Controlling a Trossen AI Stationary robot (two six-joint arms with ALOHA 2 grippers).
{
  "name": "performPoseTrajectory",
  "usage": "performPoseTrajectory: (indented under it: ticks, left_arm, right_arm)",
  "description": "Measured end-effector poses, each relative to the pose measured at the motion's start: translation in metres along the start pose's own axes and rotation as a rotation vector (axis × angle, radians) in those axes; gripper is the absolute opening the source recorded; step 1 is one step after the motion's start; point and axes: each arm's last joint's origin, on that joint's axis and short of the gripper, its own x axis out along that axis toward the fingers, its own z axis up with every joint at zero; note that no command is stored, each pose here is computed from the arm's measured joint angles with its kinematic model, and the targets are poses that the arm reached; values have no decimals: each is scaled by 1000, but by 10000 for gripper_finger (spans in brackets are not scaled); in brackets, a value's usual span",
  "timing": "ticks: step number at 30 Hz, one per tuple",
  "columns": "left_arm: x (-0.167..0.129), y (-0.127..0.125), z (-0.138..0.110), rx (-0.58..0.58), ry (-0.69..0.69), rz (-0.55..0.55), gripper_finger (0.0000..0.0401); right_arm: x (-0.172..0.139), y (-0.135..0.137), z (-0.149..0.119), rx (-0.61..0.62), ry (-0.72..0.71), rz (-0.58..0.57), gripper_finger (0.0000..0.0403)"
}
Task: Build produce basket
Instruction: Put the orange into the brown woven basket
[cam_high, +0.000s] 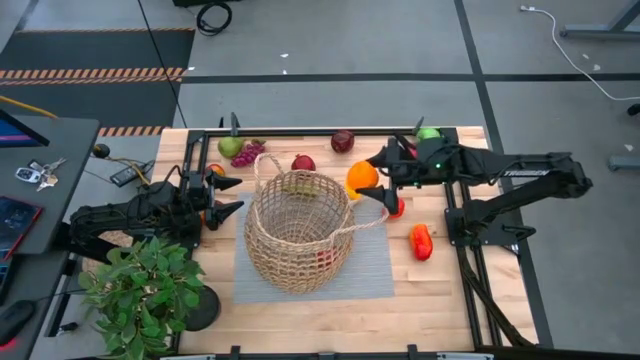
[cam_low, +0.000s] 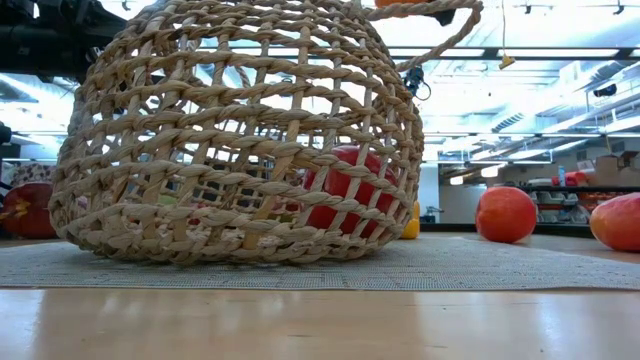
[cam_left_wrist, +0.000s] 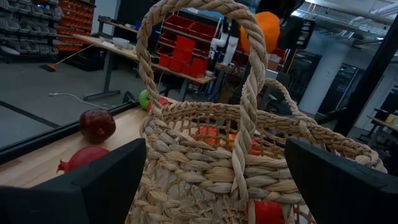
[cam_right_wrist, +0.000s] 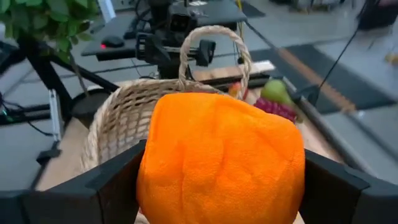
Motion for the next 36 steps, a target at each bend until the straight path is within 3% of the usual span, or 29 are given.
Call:
performPoseTrajectory:
  ticks: [3, 9, 12, 26, 30, 36]
  left_arm:
    - [0, 0, 0, 0, 0, 0, 389]
    - [0, 0, 0, 0, 0, 0, 389]
    - [0, 0, 0, 0, 0, 0, 389]
    - [0, 0, 0, 0, 0, 0, 389]
    - [0, 0, 0, 0, 0, 0, 389]
    - [0, 0, 0, 0, 0, 0, 389]
  right_arm:
    - [-7, -1, 3, -146, -29, -30, 344]
    - [-7, -7, 7, -573, -33, -138, 344]
    - [-6, -8, 5, -669, 0, -153, 344]
    - [-6, -8, 2, -637, 30, -157, 344]
    - [-6, -7, -2, -604, 52, -106, 344]
    - [-6, -7, -3, -453, 51, -87, 344]
